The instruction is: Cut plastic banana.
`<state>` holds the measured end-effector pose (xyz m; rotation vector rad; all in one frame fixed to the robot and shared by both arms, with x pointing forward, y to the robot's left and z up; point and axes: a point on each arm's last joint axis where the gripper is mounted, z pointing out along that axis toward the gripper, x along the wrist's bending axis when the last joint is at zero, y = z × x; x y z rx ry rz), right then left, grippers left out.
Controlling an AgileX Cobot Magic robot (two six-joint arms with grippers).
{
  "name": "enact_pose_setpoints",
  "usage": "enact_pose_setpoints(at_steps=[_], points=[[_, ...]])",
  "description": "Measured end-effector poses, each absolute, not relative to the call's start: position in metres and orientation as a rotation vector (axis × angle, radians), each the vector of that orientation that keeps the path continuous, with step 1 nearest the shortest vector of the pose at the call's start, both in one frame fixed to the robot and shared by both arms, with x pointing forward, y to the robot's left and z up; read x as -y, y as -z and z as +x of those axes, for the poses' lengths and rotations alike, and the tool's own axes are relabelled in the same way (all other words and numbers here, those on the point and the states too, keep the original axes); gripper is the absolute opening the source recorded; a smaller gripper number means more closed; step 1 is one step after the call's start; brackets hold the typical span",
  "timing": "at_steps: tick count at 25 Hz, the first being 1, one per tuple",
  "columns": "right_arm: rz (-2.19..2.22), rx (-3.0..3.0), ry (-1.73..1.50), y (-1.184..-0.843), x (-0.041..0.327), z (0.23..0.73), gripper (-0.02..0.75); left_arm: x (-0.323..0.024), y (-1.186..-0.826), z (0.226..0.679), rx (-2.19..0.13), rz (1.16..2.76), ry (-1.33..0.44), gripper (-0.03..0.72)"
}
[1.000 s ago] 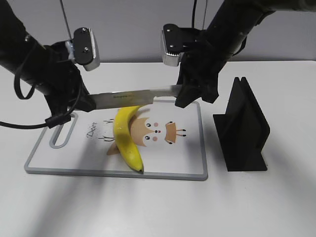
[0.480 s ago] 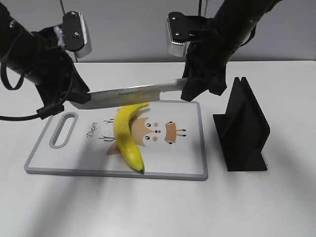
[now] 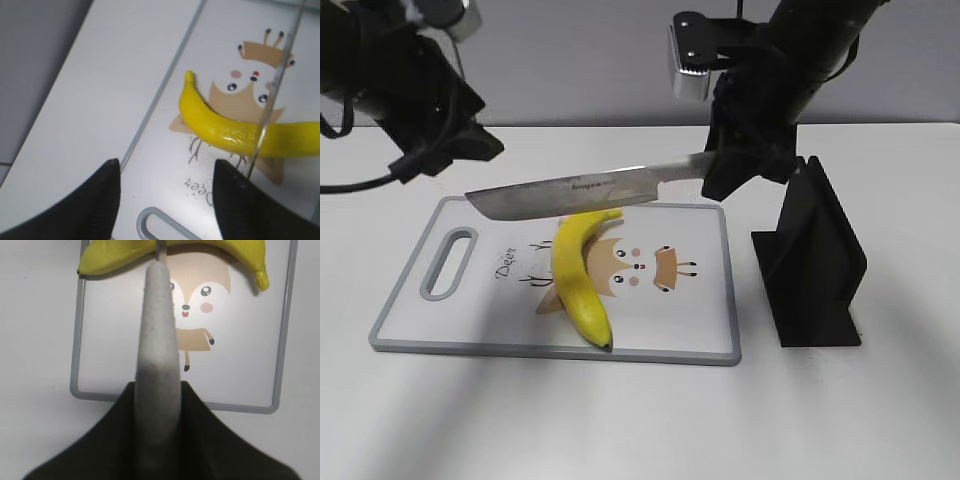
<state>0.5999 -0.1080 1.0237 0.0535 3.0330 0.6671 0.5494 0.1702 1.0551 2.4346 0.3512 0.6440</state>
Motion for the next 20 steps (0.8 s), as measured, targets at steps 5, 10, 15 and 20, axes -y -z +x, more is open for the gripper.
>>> enact_pose_setpoints(at_steps=[5, 10, 15, 20], points=[[0.29, -3.027, -0.63, -1.042, 0.114, 0.594, 0.178, -0.172, -1.085, 0.548, -0.565, 2.307, -0.649, 0.573], [0.669, -2.939, -0.669, -1.073, 0.118, 0.591, 0.178, -0.18, -1.105, 0.548, -0.749, 2.32, -0.637, 0.573], [0.916, -2.868, -0.65, -1.091, 0.123, 0.587, 0.178, -0.193, -1.121, 0.547, -0.992, 2.37, -0.628, 0.573], [1.23, -2.738, -0.625, -1.103, 0.131, 0.582, 0.178, -0.204, -1.13, 0.542, -1.265, 2.367, -0.601, 0.573]])
